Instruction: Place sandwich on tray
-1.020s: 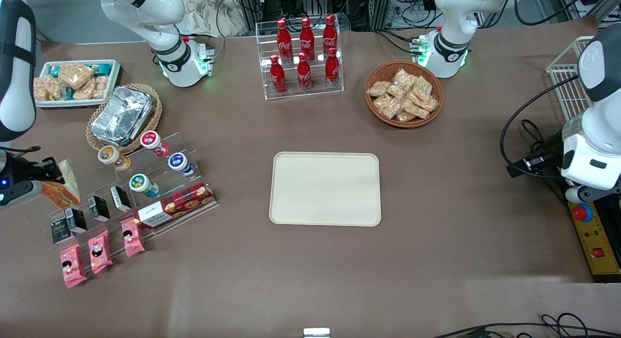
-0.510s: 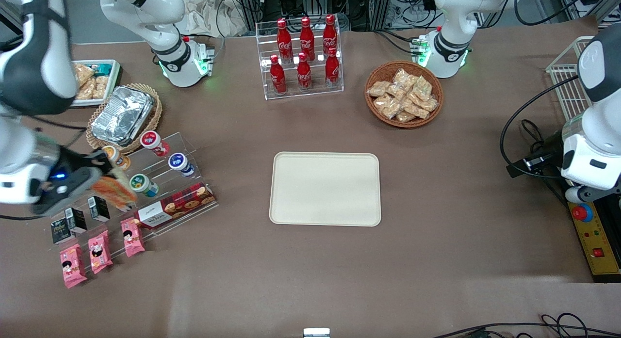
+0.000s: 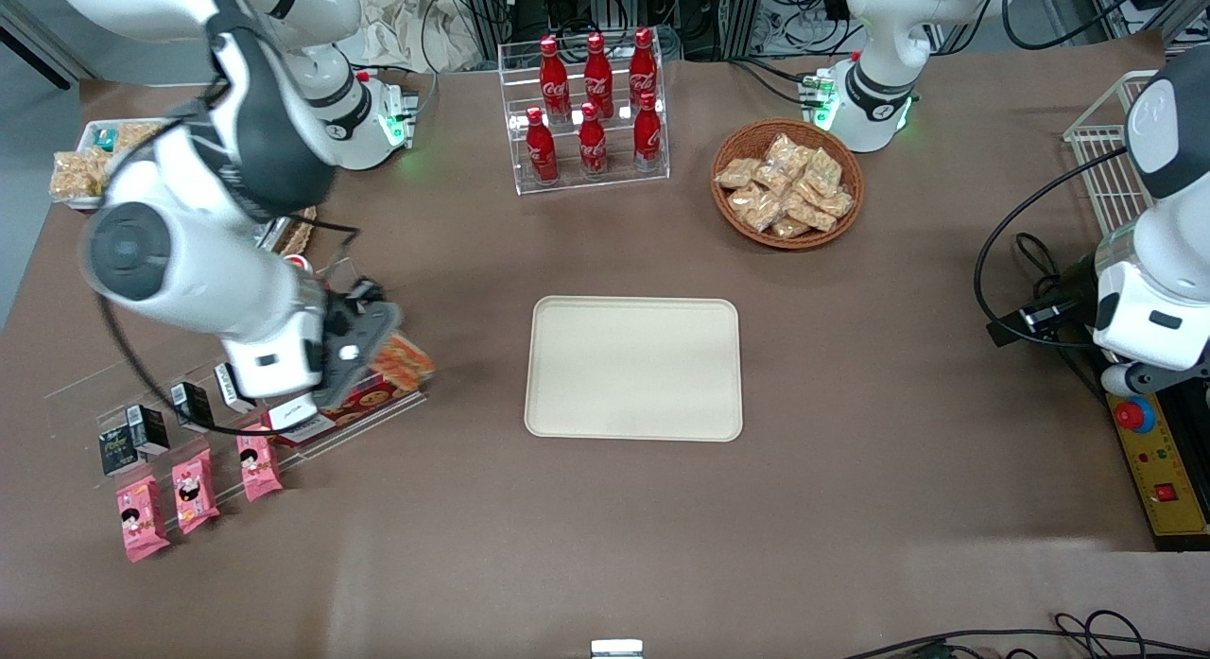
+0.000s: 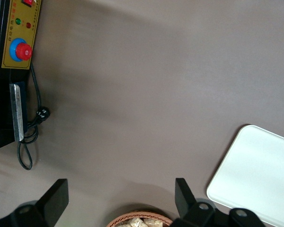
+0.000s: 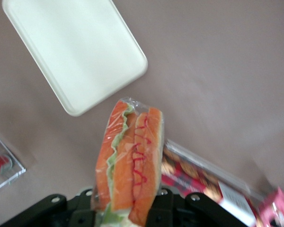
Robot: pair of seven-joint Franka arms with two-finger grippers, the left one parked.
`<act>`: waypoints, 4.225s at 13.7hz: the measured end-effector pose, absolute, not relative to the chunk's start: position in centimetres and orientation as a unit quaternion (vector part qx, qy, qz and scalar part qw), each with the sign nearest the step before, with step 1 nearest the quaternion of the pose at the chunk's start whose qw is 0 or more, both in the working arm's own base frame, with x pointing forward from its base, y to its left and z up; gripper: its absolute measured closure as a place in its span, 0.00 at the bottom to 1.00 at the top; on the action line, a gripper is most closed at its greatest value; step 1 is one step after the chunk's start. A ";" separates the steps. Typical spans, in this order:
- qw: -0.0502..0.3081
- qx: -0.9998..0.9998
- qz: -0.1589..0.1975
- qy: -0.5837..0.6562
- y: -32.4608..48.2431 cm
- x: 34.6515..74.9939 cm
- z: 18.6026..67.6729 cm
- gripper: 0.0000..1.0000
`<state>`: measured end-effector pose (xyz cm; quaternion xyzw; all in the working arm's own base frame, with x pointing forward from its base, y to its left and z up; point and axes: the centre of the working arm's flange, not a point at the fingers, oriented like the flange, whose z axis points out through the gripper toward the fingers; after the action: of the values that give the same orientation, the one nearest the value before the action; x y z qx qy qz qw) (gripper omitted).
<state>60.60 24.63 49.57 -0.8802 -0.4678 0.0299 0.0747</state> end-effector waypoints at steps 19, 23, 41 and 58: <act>0.013 -0.813 -0.048 -0.580 46.4 57.1 29.1 0.63; -0.003 -0.803 -0.050 -0.594 46.4 57.3 26.8 0.63; 0.010 -0.799 -0.100 -0.593 47.7 58.0 27.2 0.13; 0.075 -0.931 0.016 -0.357 19.8 63.8 49.6 0.01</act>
<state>63.80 19.78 49.63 -0.9309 -0.3572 0.0160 0.0752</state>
